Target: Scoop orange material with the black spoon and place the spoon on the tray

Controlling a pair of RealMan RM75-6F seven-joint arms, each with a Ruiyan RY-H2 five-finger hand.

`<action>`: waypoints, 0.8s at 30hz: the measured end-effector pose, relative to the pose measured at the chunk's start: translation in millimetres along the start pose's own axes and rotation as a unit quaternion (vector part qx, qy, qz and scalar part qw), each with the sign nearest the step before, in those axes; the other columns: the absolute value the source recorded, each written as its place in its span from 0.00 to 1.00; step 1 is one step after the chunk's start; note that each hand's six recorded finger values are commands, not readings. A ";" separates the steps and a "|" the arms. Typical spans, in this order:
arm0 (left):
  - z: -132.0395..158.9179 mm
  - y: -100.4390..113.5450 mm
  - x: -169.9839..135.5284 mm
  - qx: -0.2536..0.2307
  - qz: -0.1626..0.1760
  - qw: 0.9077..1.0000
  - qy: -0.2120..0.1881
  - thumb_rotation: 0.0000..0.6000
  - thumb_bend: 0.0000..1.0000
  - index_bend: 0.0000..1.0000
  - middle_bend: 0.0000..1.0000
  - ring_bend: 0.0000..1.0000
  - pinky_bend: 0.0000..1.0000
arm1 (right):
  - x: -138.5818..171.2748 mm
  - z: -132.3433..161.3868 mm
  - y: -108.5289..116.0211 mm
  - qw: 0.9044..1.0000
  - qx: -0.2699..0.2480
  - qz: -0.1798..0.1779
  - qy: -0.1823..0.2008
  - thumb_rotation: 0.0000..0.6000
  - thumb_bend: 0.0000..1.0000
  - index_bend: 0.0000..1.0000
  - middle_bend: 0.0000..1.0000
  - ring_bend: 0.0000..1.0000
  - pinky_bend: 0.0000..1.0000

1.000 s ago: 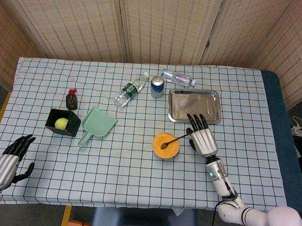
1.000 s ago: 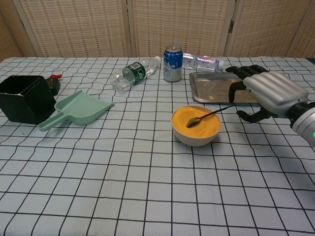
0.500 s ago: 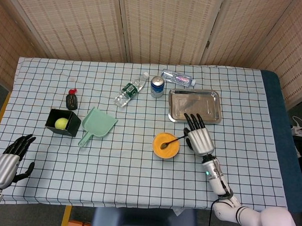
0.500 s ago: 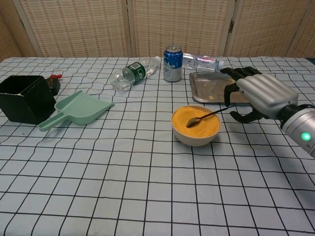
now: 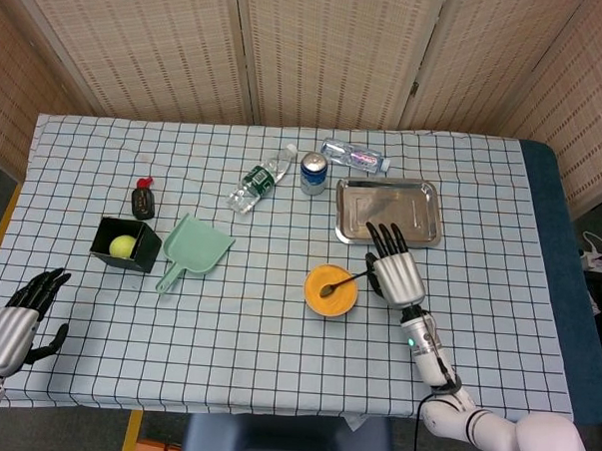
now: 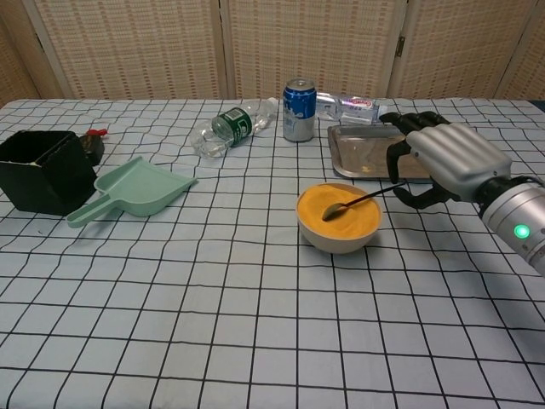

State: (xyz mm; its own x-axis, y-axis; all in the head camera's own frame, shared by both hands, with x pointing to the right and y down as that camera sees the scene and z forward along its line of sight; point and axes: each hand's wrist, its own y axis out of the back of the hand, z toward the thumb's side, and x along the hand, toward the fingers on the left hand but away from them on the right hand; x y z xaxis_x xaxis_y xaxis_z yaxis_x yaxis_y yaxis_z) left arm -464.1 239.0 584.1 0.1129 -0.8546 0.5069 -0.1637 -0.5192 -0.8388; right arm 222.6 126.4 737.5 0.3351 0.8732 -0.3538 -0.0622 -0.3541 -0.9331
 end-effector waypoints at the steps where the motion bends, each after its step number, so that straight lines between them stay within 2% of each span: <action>1: 0.0 0.0 0.0 0.000 0.000 1.000 0.000 1.00 0.46 0.00 0.00 0.00 0.17 | -0.2 -0.2 0.0 1.000 0.001 0.000 -0.001 1.00 0.33 0.57 0.00 0.00 0.00; 24: -1.5 0.9 0.5 0.001 0.002 1.000 0.003 1.00 0.46 0.00 0.00 0.00 0.17 | -1.7 -1.6 -3.3 1.000 0.005 0.009 -0.008 1.00 0.35 0.50 0.00 0.00 0.00</action>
State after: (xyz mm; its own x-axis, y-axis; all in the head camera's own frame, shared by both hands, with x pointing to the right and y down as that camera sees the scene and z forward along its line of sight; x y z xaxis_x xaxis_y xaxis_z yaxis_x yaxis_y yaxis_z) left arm -465.6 238.1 583.9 0.1066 -0.8572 0.5039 -0.1617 -0.5150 -0.8418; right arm 223.7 125.6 741.3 0.3197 0.8716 -0.3716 -0.0782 -0.3666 -0.9271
